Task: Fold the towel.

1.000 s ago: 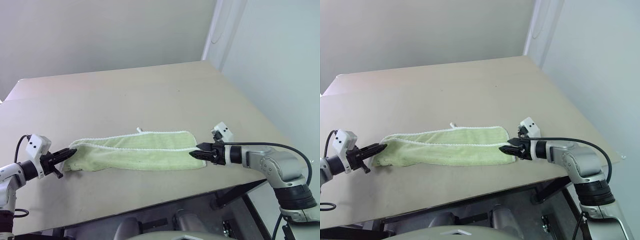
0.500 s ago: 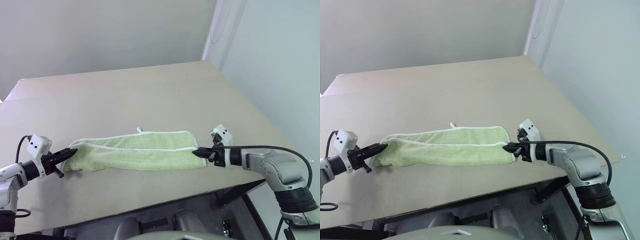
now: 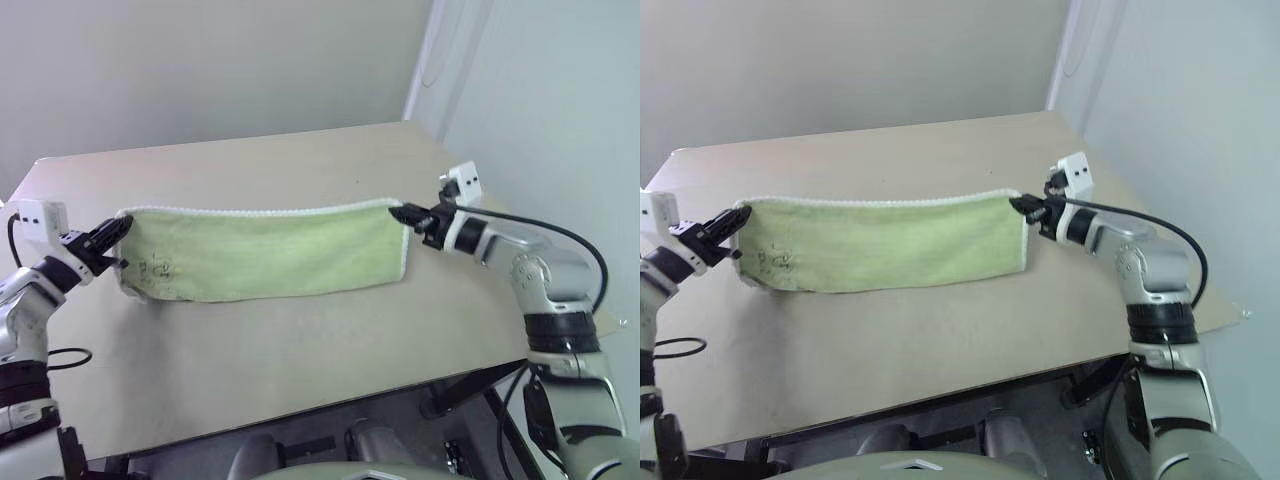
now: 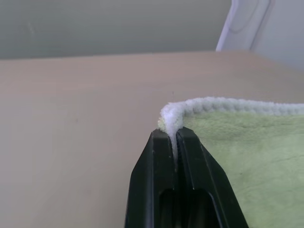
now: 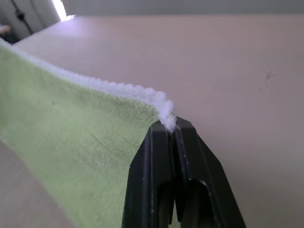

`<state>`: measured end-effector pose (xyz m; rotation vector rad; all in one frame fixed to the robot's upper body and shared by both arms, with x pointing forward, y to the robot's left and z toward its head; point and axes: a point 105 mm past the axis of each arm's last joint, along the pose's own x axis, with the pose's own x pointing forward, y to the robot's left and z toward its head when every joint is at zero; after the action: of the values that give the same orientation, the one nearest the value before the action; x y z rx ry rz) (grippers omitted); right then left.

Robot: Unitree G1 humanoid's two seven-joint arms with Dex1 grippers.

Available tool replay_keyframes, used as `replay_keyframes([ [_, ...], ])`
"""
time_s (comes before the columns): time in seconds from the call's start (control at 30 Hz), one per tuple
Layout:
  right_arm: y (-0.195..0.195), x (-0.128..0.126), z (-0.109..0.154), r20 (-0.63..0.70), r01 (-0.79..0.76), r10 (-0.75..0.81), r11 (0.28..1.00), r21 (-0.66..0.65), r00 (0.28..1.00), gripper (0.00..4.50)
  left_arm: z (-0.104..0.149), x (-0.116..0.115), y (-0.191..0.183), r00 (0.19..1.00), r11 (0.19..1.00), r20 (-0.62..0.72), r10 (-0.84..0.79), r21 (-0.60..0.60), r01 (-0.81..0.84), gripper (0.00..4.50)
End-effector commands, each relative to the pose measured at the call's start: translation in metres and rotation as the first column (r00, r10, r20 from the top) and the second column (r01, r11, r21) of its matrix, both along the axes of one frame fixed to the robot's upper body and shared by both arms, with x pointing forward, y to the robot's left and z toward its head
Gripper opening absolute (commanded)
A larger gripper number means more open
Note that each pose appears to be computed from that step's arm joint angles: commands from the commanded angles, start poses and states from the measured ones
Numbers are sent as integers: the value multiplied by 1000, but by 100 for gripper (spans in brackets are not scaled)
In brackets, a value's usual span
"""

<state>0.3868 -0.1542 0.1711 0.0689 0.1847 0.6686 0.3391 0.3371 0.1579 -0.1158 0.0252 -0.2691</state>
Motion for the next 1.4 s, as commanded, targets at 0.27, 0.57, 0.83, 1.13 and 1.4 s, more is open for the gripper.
replay_keyframes([
  [0.27,-25,69,122,338,226,-266,962,155,903,4,83,81,4,932,954,264,250,97,-284,0],
  [0.57,-16,27,80,310,-37,35,999,0,950,4,72,55,-6,952,979,306,-19,197,-44,0],
  [0.83,-7,-62,13,124,-277,286,957,-84,950,4,14,-48,-14,969,947,68,-239,237,217,0],
  [1.13,-13,-121,-22,-51,-409,406,907,-101,913,4,-10,-108,4,982,956,-99,-161,233,180,0],
  [1.4,-20,-133,-46,-145,-435,414,883,-178,899,4,-53,-121,-2,958,904,-217,-187,344,255,0],
])
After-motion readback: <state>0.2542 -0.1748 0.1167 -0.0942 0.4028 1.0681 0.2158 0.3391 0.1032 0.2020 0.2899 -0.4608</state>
